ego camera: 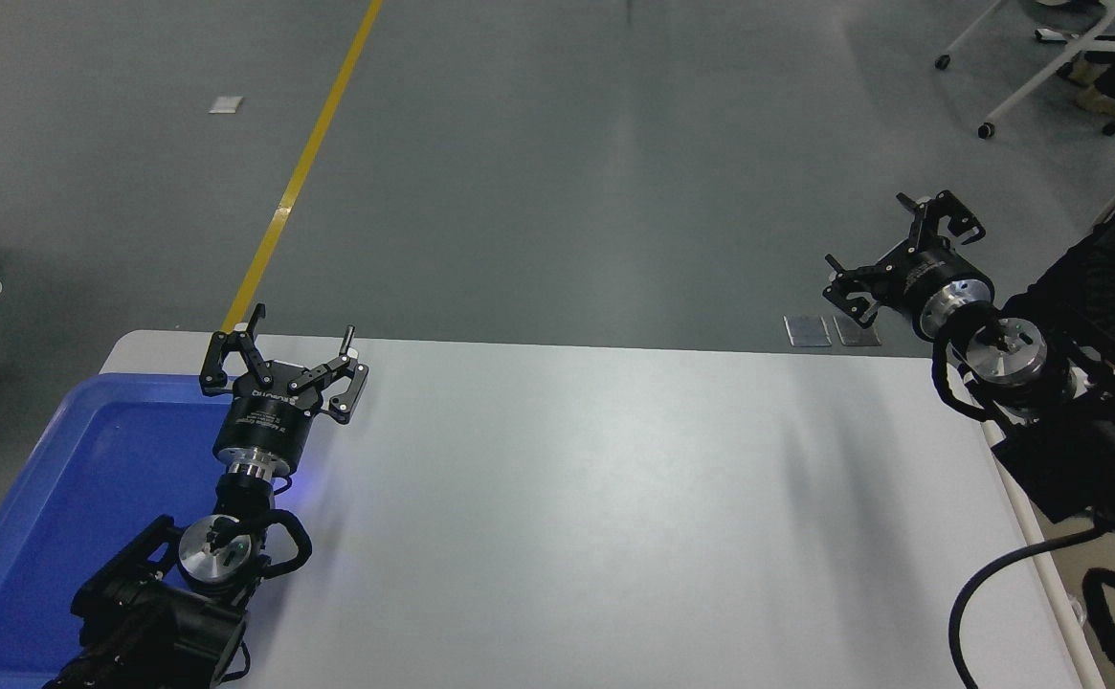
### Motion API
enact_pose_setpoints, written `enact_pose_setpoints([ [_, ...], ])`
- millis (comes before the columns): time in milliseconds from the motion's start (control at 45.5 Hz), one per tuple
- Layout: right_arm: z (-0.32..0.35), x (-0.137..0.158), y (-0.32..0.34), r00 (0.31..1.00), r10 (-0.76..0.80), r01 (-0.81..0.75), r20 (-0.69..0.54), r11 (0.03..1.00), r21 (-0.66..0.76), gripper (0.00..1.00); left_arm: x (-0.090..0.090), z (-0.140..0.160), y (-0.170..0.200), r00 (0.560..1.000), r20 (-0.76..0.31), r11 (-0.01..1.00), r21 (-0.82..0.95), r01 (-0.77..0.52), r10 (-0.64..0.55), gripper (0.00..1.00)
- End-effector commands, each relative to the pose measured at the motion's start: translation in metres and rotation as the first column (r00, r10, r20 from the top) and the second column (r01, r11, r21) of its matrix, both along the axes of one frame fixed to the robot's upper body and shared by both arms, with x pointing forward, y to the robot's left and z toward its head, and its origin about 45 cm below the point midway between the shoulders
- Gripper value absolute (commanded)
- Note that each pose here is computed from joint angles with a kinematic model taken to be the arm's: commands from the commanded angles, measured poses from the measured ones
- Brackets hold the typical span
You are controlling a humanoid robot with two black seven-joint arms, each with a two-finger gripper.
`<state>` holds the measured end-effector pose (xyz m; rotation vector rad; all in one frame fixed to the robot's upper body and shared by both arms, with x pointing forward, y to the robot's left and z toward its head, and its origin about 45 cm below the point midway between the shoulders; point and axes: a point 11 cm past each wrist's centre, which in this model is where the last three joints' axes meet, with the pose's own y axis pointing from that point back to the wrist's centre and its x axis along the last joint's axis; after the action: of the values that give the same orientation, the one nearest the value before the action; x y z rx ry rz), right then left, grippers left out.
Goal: Pick up paper ball place in dustbin
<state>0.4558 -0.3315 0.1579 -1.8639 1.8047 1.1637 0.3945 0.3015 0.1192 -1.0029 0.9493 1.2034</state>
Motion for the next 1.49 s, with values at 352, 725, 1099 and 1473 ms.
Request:
enact_pose_setpoints([
  [352,-0.064,-0.052,-0.01,1.0,0.021,-0.022,0.012,0.996,0.088,1.0,0.0,0.0,0.0,1.0,0.0,1.0,0.0,0.001,-0.001,0.99],
  [725,-0.079,-0.073,-0.045,1.0,-0.003,0.002,0.015,0.998,0.067,1.0,0.0,0.0,0.0,1.0,0.0,1.0,0.0,0.001,-0.001,0.99],
  [1099,-0.076,-0.081,-0.075,0.999,-0.035,0.034,0.02,0.999,0.031,1.0,0.0,0.0,0.0,1.0,0.0,1.0,0.0,0.001,-0.001,0.99],
  [1473,-0.074,-0.082,-0.08,0.999,-0.042,0.041,0.02,0.999,0.022,1.0,0.0,0.0,0.0,1.0,0.0,1.0,0.0,0.001,-0.001,0.99],
])
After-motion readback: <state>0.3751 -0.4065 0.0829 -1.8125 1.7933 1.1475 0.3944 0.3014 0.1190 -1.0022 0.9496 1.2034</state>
